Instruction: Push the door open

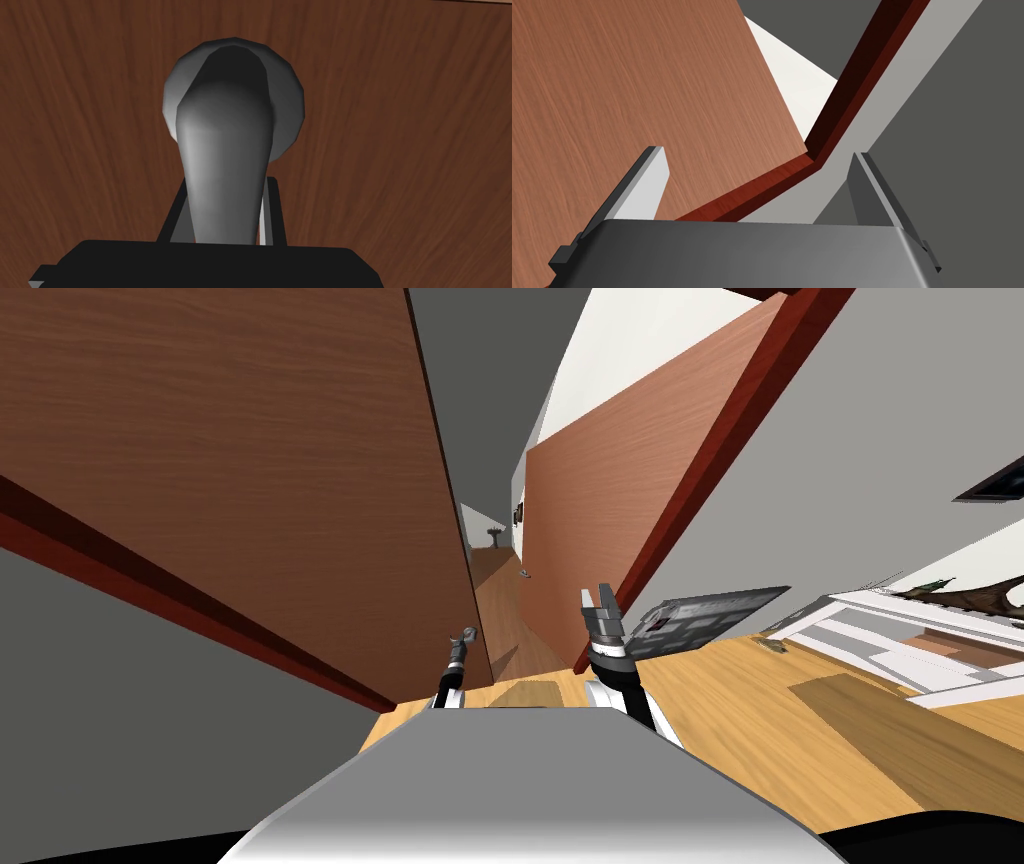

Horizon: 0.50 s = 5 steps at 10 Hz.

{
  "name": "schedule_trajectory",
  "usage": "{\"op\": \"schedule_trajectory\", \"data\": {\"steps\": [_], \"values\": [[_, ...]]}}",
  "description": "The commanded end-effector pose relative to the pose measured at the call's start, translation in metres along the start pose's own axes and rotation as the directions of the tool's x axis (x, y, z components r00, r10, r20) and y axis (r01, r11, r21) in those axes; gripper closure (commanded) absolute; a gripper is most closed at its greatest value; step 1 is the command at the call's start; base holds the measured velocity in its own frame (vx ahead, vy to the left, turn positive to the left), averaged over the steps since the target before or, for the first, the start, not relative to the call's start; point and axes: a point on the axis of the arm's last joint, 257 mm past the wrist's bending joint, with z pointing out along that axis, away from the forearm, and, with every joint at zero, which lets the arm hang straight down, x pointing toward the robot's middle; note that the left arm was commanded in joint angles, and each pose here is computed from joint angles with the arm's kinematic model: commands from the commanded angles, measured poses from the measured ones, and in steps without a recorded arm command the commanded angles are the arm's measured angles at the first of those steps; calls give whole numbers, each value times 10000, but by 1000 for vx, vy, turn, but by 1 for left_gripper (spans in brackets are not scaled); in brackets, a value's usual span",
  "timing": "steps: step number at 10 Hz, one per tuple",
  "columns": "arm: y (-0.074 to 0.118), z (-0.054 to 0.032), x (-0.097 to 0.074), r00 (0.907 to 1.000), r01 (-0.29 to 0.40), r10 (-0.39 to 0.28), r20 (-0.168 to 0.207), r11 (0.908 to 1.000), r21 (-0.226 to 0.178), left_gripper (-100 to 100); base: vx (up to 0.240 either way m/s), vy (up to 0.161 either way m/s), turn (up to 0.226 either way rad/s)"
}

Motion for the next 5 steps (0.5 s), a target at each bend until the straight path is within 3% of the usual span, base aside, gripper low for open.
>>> {"op": "schedule_trajectory", "data": {"steps": [1, 3, 4, 5], "values": [[18, -20, 17, 10000, 34, -34, -1, 10000, -33, 100, 0, 0, 0], [18, -20, 17, 10000, 34, -34, -1, 10000, -33, 100, 0, 0, 0], [-20, 18, -116, 9997, -127, 126, 210, 9999, 42, 100, 123, -7, 40], [-25, 22, -140, 9996, -155, 154, 256, 9999, 50, 100, 177, -27, 51]]}}
